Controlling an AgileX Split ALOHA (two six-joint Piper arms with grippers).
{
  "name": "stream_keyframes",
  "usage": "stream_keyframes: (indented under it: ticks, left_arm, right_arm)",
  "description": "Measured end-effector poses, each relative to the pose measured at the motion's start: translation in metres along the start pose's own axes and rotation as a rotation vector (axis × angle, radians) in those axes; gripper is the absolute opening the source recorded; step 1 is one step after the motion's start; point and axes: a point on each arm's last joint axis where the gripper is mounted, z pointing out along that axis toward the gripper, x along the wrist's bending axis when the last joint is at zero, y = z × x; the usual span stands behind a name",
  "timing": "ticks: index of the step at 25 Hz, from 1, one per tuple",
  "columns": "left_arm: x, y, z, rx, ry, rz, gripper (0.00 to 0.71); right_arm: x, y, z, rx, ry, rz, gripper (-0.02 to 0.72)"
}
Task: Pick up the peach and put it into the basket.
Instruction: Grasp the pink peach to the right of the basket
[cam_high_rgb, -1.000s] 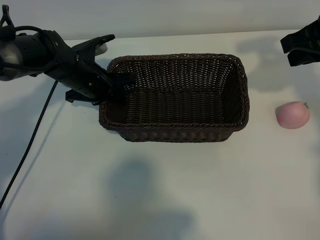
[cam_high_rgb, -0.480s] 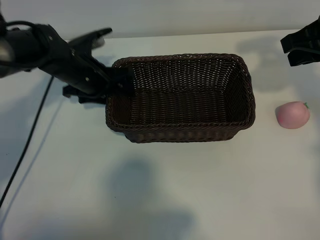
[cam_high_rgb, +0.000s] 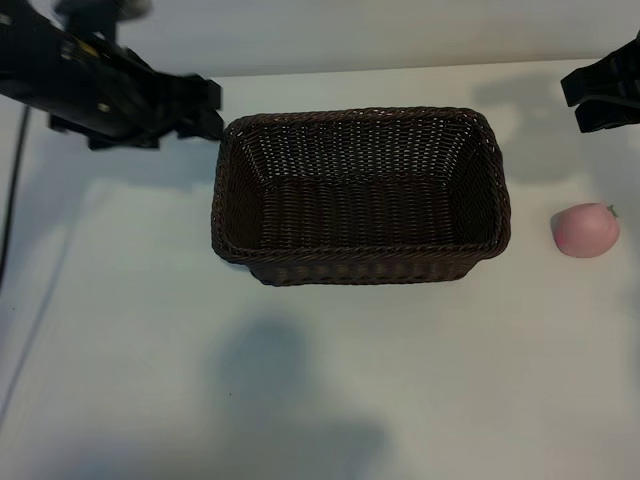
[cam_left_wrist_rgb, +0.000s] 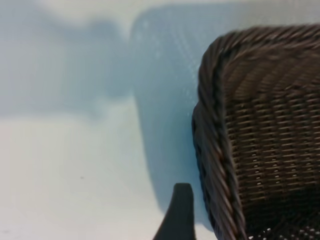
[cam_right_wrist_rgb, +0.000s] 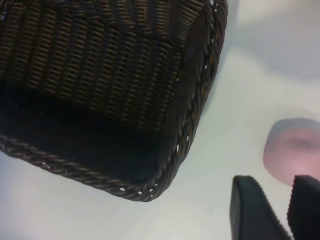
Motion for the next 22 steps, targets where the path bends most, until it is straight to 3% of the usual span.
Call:
stream_keyframes:
  ticks: [11, 16, 22]
  left_arm:
    - [0.001, -0.003, -0.082, -0.092, 0.148, 0.110, 0.660]
    - [-0.001, -0.004, -0.092, -0.114, 0.148, 0.111, 0.647]
    - [-0.001, -0.004, -0.092, -0.114, 0.148, 0.112, 0.626]
  right_arm:
    - [0.000, 0.000, 0.000, 0.000, -0.002, -0.001, 0.243]
    - [-0.002, 0.000, 0.000, 0.004, -0.017, -0.011, 0.243]
    - [-0.009, -0.005, 0.000, 0.056, -0.100, -0.065, 0.243]
